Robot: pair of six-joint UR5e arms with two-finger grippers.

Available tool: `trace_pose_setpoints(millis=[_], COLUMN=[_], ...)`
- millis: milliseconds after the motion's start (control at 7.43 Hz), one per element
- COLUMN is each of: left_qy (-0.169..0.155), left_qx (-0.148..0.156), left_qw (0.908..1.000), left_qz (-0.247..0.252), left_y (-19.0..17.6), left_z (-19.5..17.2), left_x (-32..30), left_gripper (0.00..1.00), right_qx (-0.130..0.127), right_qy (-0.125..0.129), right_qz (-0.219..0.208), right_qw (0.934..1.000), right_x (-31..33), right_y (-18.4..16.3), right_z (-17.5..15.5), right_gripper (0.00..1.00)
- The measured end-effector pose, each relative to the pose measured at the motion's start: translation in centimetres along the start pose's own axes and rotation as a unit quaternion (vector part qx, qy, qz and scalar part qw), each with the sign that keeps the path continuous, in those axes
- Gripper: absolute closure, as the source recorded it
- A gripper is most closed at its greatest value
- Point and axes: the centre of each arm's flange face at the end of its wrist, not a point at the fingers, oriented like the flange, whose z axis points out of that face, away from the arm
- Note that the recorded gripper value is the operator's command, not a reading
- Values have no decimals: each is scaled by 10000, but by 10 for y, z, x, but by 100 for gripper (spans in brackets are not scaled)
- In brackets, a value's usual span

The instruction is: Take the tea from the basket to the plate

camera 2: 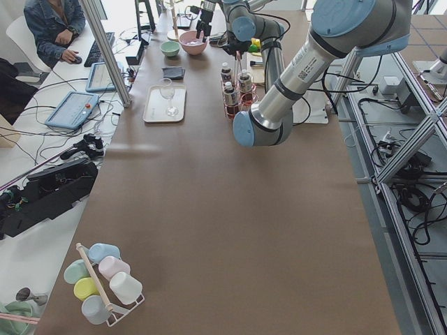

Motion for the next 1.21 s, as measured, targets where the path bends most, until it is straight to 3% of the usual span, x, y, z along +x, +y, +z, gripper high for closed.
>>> trace_pose_setpoints(millis=[404,942,1212], left_qy=[667,886,942], left_qx=[13,117,118], left_qw=[9978,9960,9954], left_qz=[23,79,117], left_y=[-30,-44,-42], left_z=[-11,2,7], left_x=[-1,2,0], left_gripper=[100,100,100], right_qx=[327,481,772], right_qy=[-6,-45,-217], right_qz=[-147,-209,-324], right_qw=[9994,9986,9962], right_x=[-10,-38,-46], right_y=[-6,2,-2], right_z=[-3,17,7], right_gripper=[0,0,0])
